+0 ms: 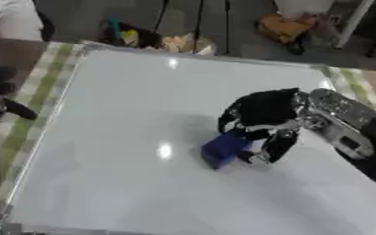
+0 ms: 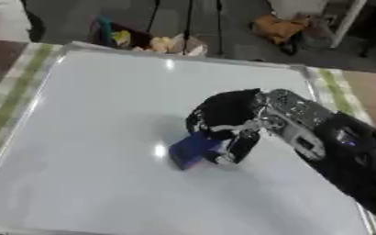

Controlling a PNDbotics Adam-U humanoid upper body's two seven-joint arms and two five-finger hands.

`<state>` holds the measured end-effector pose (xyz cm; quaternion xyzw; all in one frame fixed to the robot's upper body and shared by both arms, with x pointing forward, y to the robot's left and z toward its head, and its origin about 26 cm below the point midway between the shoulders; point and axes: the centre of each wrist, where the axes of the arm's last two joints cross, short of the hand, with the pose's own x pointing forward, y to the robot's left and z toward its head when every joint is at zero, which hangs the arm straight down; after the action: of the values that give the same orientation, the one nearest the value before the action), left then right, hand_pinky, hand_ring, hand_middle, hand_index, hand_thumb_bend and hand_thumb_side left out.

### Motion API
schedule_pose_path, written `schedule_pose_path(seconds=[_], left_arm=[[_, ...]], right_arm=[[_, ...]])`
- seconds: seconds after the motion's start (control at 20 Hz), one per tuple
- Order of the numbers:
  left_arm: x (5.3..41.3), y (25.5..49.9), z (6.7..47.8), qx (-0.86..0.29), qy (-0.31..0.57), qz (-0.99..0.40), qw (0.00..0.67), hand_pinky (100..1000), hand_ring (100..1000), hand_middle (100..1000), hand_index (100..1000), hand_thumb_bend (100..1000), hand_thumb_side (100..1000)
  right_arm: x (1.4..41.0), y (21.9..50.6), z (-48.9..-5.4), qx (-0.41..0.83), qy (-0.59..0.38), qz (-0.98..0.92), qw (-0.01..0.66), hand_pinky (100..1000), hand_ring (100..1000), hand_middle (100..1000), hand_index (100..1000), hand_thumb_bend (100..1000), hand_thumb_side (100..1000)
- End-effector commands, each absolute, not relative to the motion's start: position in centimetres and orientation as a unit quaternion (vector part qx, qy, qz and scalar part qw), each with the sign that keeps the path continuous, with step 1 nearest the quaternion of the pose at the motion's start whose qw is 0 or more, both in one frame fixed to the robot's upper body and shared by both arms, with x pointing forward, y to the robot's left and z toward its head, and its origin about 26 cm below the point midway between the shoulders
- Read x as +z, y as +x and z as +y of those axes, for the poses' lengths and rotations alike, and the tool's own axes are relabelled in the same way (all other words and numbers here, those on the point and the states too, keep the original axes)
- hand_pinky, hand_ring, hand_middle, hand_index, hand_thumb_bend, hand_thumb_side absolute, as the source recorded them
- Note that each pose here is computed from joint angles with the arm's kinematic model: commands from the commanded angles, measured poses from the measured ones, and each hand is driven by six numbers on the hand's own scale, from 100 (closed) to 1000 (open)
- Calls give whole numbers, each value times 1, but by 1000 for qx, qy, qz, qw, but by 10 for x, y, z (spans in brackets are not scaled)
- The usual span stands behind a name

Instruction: Wipe the whiteboard clean with a brush.

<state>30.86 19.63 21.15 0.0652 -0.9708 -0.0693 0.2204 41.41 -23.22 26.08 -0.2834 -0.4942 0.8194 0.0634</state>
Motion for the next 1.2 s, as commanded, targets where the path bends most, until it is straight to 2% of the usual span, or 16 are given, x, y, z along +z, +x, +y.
schedule_pose_path(seconds=[0.05,1.2], left_arm=[[218,306,196,-74,63,-974,206,429,789,681,643,100,926],[220,306,195,-74,59,-975,203,430,789,681,643,100,926]], right_arm=[[270,415,-238,811,-298,-499,61,756,787,702,100,118,327],[257,421,-238,817,-284,-497,74,738,763,685,100,169,332]])
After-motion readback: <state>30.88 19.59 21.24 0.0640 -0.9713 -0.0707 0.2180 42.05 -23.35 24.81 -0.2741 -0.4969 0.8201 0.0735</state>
